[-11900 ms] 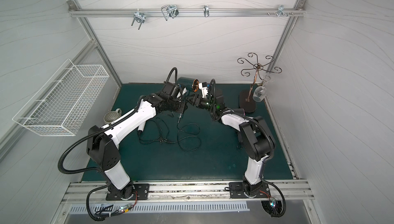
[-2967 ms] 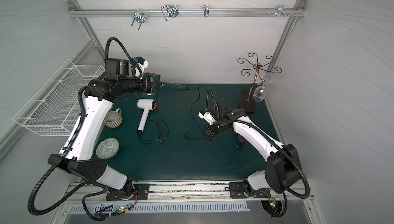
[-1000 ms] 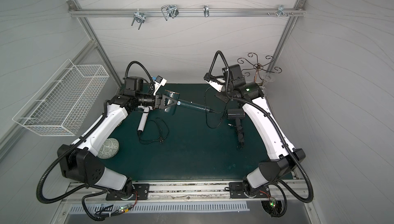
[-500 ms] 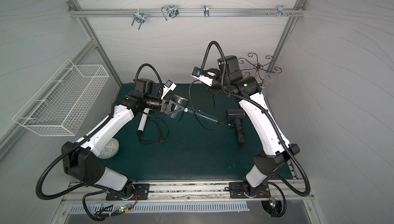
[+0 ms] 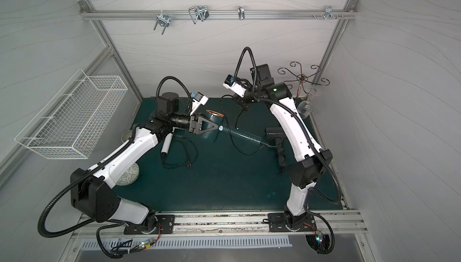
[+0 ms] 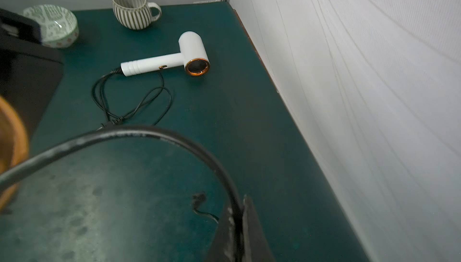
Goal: Wrap the cord around the hair dryer
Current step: Wrap the power cord around the hair dryer.
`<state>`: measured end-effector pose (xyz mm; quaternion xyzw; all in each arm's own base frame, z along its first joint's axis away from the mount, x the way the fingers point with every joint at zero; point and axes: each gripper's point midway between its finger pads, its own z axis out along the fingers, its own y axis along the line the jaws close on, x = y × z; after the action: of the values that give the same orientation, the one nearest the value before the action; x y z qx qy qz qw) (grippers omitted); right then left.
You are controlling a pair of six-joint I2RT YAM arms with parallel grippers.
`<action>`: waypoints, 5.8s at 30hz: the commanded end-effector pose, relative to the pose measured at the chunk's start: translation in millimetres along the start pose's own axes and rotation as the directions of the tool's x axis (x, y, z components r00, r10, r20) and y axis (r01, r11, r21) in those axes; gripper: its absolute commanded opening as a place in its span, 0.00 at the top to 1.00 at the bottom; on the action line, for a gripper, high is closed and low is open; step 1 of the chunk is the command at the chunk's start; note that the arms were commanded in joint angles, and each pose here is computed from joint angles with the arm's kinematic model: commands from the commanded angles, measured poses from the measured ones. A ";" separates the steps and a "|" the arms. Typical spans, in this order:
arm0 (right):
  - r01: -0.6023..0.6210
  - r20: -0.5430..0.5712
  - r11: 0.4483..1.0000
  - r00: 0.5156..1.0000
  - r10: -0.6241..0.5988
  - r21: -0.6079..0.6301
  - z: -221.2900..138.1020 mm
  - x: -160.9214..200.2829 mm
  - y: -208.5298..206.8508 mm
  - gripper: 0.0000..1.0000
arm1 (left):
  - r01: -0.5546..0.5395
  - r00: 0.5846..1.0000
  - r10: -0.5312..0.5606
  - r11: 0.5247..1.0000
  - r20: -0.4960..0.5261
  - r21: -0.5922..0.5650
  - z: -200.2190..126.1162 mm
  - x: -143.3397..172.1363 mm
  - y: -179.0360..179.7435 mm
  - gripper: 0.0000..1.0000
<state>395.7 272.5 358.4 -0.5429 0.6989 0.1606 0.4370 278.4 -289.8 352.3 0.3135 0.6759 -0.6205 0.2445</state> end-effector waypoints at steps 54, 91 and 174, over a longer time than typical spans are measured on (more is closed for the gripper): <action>-0.182 -0.127 0.932 0.981 0.149 -0.313 23.5 23.4 161.8 1.00 | 0.046 0.824 0.138 0.950 0.549 -0.308 -161.1 -135.2 110.7 1.00; 0.226 0.135 0.967 0.968 -0.211 -0.114 -74.6 -107.0 168.5 1.00 | 0.178 0.914 0.008 0.889 0.405 -0.421 -96.8 -63.4 176.5 1.00; -0.534 0.150 0.768 0.778 0.610 -0.353 8.9 64.5 -30.0 1.00 | -0.311 0.856 0.323 0.946 0.404 -0.097 -102.7 -156.2 -58.5 1.00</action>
<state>432.6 225.6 288.3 -0.3483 0.7565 0.4271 0.3521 362.7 -219.0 451.4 0.2428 0.6202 -0.6249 0.4074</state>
